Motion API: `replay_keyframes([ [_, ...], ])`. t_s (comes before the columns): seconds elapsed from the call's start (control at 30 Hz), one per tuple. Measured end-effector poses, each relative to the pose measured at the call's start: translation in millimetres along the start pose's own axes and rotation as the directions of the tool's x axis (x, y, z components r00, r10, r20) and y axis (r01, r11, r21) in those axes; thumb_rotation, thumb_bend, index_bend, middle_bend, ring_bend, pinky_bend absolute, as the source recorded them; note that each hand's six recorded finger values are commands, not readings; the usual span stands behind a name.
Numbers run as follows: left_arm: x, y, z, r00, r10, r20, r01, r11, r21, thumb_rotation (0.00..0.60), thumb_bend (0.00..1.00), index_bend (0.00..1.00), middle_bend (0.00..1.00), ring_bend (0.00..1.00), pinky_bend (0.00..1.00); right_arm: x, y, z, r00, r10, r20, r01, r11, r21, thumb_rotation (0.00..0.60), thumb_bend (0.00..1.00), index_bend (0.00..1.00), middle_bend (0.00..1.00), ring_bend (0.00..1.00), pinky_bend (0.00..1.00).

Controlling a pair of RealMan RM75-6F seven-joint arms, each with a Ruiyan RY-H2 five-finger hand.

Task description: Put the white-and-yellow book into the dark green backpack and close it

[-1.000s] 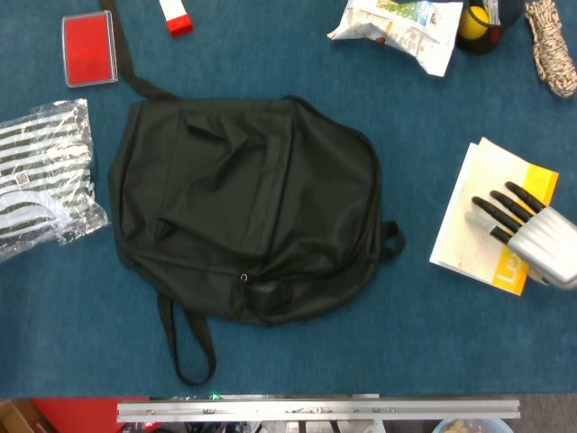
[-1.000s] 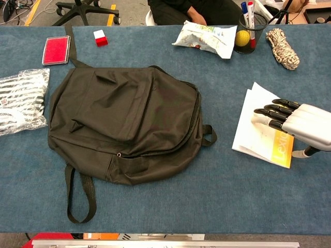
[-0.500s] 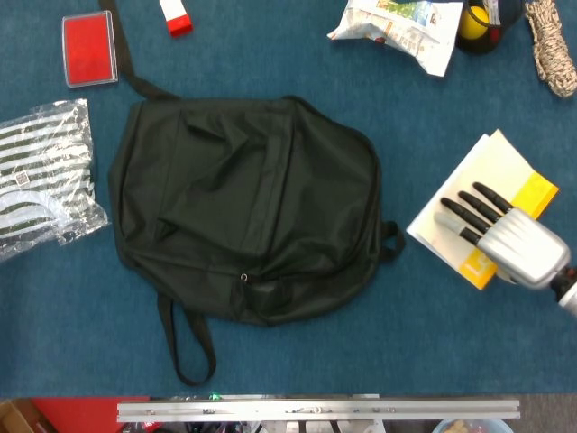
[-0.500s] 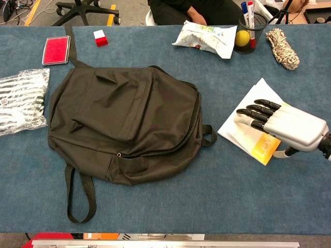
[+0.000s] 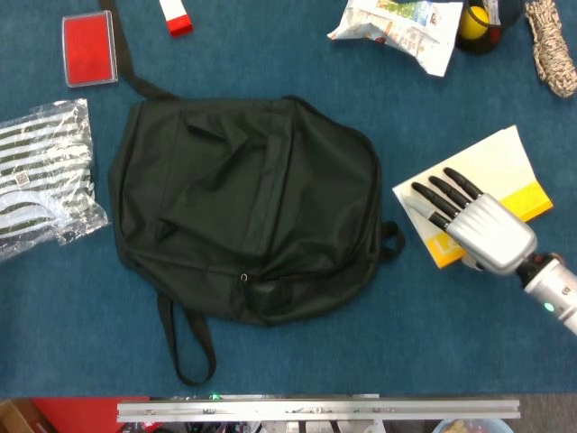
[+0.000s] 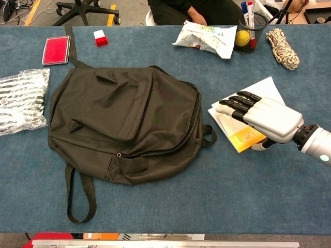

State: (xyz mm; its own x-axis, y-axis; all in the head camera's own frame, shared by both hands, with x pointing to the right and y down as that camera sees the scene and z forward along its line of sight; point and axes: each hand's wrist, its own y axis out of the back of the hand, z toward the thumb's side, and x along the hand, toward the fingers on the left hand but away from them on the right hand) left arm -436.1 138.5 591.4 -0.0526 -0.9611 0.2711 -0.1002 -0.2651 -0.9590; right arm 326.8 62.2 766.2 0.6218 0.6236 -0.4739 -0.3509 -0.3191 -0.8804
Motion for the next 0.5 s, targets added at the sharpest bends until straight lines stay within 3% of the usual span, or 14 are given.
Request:
replay_keyframes([
  [0.5,1.8,-1.4,-0.8,1.0,-0.005,0.0,0.005,1.0,0.01,0.6,0.21,0.35,0.35,0.33,0.27,-22.0,16.0,-10.7,0.996,-0.041,0.076,0.045,0.998,-0.045,0.6,0.02,0.0,0.07,0.0,0.03],
])
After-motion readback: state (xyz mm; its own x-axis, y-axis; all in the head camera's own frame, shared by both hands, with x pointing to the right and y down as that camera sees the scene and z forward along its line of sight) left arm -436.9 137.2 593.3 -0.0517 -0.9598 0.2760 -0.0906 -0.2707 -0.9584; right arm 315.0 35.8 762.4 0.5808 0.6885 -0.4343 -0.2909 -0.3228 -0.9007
